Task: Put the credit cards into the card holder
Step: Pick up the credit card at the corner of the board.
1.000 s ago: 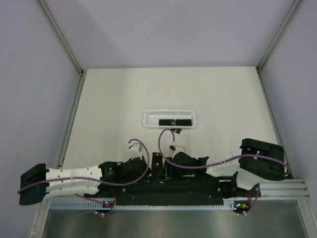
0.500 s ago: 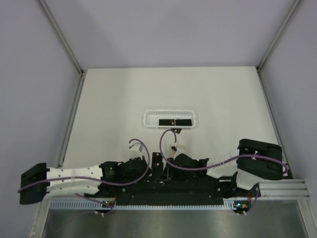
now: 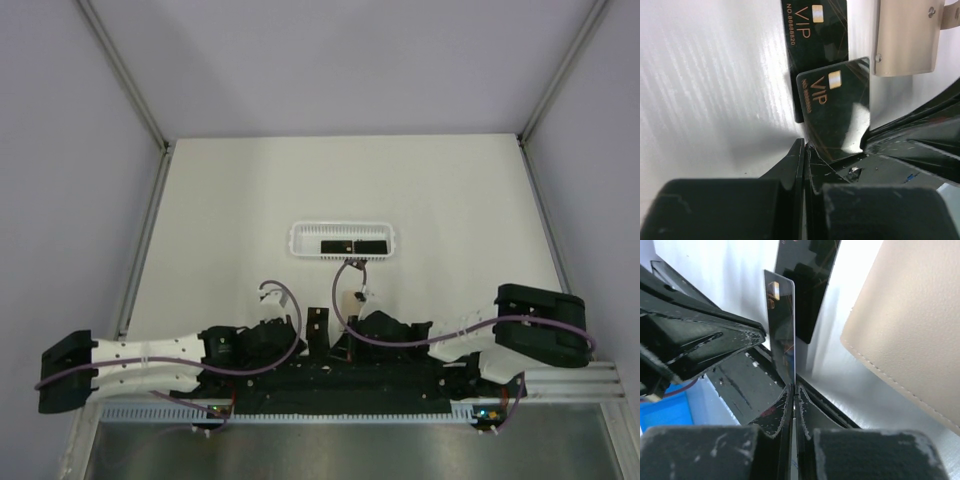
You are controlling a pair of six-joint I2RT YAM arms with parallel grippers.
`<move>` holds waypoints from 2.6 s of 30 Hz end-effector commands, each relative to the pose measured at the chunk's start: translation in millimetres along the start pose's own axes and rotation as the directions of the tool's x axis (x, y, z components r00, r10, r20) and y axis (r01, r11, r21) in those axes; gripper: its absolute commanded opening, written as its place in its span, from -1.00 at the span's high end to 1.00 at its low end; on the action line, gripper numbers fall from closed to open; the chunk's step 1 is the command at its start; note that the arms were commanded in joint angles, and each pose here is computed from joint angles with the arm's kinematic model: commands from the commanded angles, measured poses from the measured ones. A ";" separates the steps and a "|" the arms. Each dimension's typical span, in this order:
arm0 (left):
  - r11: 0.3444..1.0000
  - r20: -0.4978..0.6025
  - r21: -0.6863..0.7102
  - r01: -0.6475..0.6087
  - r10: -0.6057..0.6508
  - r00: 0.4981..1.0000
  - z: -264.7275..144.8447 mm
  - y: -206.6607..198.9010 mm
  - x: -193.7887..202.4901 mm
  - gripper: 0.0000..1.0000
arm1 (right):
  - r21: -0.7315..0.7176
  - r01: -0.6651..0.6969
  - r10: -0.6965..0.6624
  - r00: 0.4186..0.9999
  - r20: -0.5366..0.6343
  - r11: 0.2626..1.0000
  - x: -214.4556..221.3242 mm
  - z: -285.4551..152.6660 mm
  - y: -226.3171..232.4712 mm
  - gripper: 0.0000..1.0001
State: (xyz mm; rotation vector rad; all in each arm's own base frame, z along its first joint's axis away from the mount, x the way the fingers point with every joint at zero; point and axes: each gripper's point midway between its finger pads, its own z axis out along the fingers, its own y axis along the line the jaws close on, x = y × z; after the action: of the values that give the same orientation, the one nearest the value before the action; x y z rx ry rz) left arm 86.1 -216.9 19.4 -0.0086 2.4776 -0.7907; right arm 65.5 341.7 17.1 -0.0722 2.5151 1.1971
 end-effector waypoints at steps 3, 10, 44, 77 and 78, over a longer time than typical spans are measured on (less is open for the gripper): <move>1.000 0.100 -0.024 0.018 -0.016 0.995 -17.0 -0.2 -26.1 1.00 | -0.049 0.060 -0.053 0.990 0.130 0.997 -29.5 -16.8 24.0 1.00; 0.985 0.357 0.170 0.036 -0.096 0.929 -60.5 -36.7 -92.3 0.28 | -0.038 0.118 -0.107 0.971 0.213 0.992 -60.3 -45.0 39.3 1.00; 0.710 0.441 0.671 -0.215 -0.149 0.885 -136.7 -160.1 -122.0 0.74 | -0.659 0.238 -0.148 0.970 0.191 0.714 -100.6 -136.6 145.0 1.00; 0.632 0.413 0.723 -0.280 -0.070 0.908 -133.9 -185.8 -105.4 1.00 | -0.596 0.380 -0.190 0.914 0.358 0.707 -123.6 -156.5 157.4 0.41; 0.631 0.413 0.723 -0.281 -0.068 0.908 -134.0 -186.2 -105.4 1.00 | -0.599 0.377 -0.186 0.916 0.356 0.707 -124.0 -155.5 157.4 0.42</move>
State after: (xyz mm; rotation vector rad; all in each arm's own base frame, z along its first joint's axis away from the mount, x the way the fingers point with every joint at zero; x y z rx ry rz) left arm 85.2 -280.8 240.3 0.2564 1.6456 -1.5144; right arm 103.8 306.4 233.2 -0.4129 1.7728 1.6993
